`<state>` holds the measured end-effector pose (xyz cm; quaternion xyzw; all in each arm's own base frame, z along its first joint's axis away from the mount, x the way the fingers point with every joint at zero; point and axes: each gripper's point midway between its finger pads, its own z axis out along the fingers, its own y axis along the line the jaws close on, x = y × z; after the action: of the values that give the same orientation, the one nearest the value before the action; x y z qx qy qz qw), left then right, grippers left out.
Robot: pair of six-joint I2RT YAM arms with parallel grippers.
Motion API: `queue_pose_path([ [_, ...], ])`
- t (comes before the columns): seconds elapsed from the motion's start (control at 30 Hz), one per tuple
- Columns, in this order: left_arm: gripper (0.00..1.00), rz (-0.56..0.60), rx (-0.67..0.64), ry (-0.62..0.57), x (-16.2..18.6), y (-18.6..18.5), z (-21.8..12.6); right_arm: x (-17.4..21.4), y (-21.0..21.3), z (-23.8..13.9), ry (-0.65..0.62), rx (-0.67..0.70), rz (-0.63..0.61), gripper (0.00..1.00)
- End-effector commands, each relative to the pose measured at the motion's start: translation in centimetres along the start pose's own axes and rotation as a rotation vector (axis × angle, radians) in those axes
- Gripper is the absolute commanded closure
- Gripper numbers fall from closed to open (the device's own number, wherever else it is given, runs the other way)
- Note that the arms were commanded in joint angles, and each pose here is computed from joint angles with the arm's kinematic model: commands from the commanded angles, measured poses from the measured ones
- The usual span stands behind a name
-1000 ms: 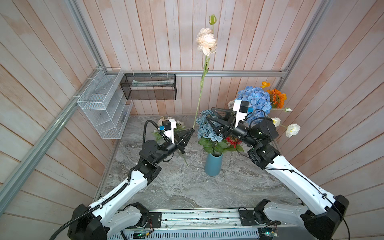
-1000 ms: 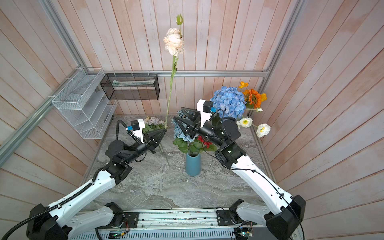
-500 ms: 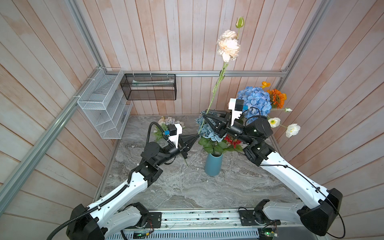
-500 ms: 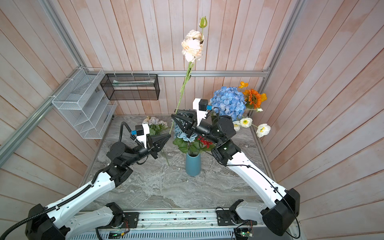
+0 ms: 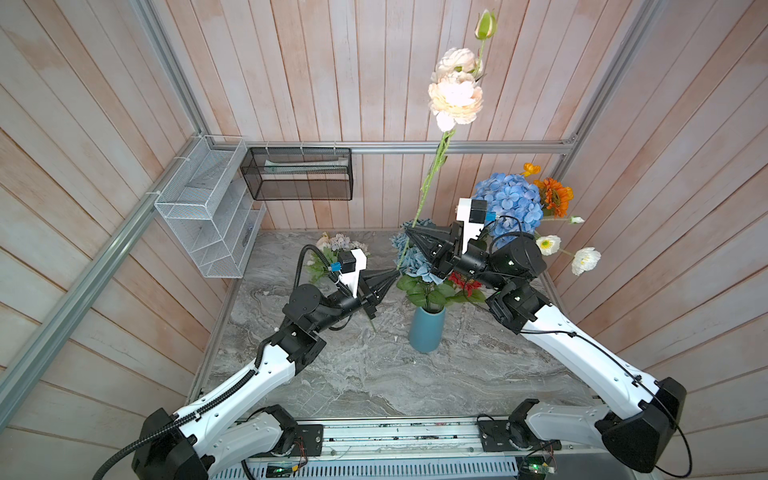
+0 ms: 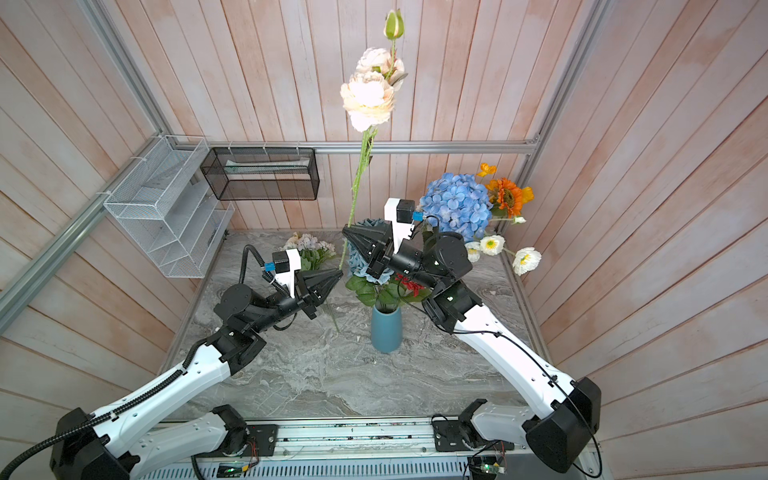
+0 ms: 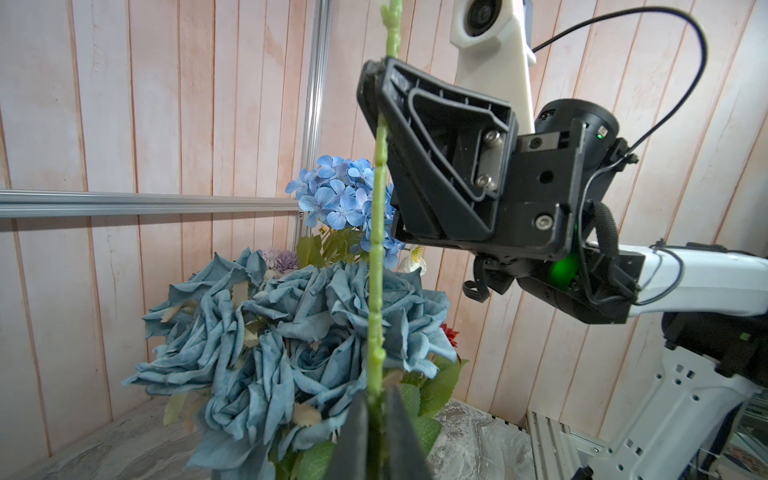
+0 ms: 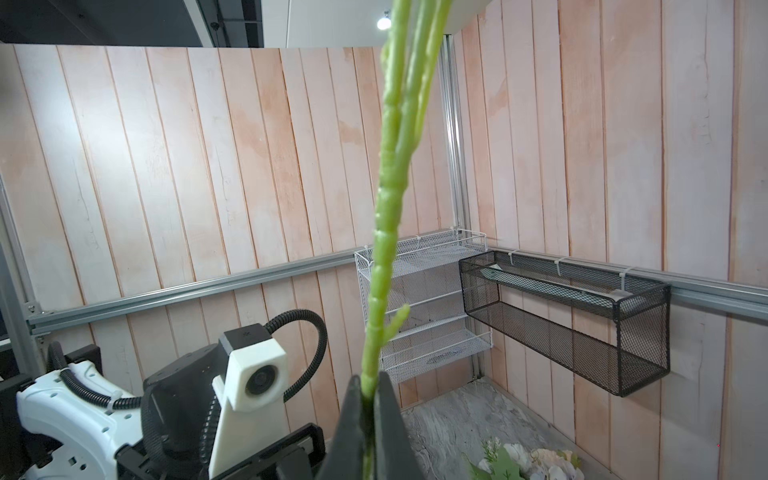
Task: Arrange the flowers into the vase
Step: 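Grasp the rose stem above the left gripper with the right gripper, then carry the rose over the teal vase with the right while the left withdraws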
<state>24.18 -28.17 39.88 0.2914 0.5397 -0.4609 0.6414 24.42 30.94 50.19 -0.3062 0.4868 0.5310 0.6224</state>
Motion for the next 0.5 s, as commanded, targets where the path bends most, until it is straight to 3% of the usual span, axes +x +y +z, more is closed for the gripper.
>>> queue_pose_path([
  [0.0, 0.01, 0.003, -0.015, -0.036, -1.2, -0.2, -0.4, -2.0, 0.9, -0.8, -0.054, -0.002, -0.061, 1.00],
  [0.23, 0.00, -0.067, -0.259, -0.050, 0.0, 4.1, -2.5, -1.7, 1.8, -2.4, -0.032, 0.014, -0.058, 1.00],
  [0.47, 0.00, -0.178, -0.262, 0.066, 5.5, 5.0, -3.7, -0.4, 2.8, -6.3, -0.011, 0.081, -0.036, 1.00],
])
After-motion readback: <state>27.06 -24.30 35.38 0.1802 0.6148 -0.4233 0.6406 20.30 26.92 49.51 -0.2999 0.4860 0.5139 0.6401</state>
